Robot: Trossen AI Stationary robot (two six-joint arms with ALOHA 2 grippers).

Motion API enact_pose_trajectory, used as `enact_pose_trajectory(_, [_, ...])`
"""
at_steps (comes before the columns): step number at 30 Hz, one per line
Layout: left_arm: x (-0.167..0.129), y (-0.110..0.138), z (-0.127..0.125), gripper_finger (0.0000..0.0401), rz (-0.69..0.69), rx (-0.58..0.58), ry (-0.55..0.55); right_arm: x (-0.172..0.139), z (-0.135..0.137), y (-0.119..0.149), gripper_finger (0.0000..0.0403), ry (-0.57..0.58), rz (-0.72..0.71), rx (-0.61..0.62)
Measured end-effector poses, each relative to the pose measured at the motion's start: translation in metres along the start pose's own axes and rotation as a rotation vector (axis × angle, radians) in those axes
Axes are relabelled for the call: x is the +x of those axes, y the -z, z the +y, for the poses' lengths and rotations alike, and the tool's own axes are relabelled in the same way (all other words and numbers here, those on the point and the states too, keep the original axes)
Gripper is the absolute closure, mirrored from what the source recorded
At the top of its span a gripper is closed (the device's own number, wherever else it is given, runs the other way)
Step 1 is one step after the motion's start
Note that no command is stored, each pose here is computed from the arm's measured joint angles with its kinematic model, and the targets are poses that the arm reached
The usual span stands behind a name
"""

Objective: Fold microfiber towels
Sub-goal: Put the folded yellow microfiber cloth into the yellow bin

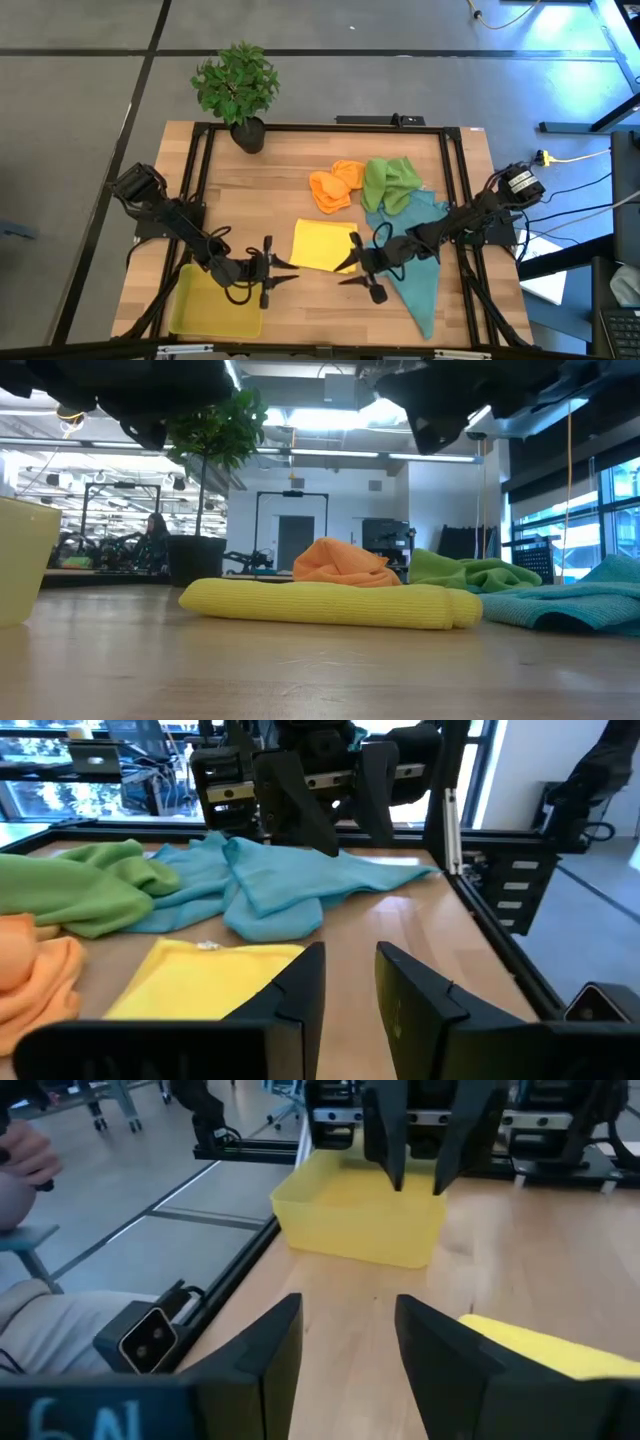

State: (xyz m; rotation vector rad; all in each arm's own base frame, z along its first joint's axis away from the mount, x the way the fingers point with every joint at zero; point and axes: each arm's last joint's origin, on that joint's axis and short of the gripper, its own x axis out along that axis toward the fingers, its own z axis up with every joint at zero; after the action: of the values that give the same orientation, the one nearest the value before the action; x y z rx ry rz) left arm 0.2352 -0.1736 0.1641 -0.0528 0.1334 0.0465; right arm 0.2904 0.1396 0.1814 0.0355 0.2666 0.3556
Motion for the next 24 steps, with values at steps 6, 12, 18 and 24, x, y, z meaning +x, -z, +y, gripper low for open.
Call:
enact_pose_trajectory(6, [0.0, 0.0, -0.001, 0.0319, 0.008, -0.029, 0.039, 0.0, 0.002, 0.0, 0.024, -0.006, 0.002, 0.002])
enact_pose_trajectory(12, [0.005, -0.001, -0.005, 0.0319, 0.011, -0.031, 0.078, 0.0, 0.004, 0.0, 0.024, -0.009, -0.007, 0.038])
enact_pose_trajectory(18, [0.009, -0.002, -0.002, 0.0319, 0.028, -0.013, 0.1, 0.0, 0.004, -0.001, 0.024, 0.012, -0.014, 0.018])
enact_pose_trajectory(24, [0.014, -0.002, 0.003, 0.0319, 0.04, -0.021, 0.097, 0.0, 0.004, 0.0, 0.024, 0.013, -0.01, 0.023])
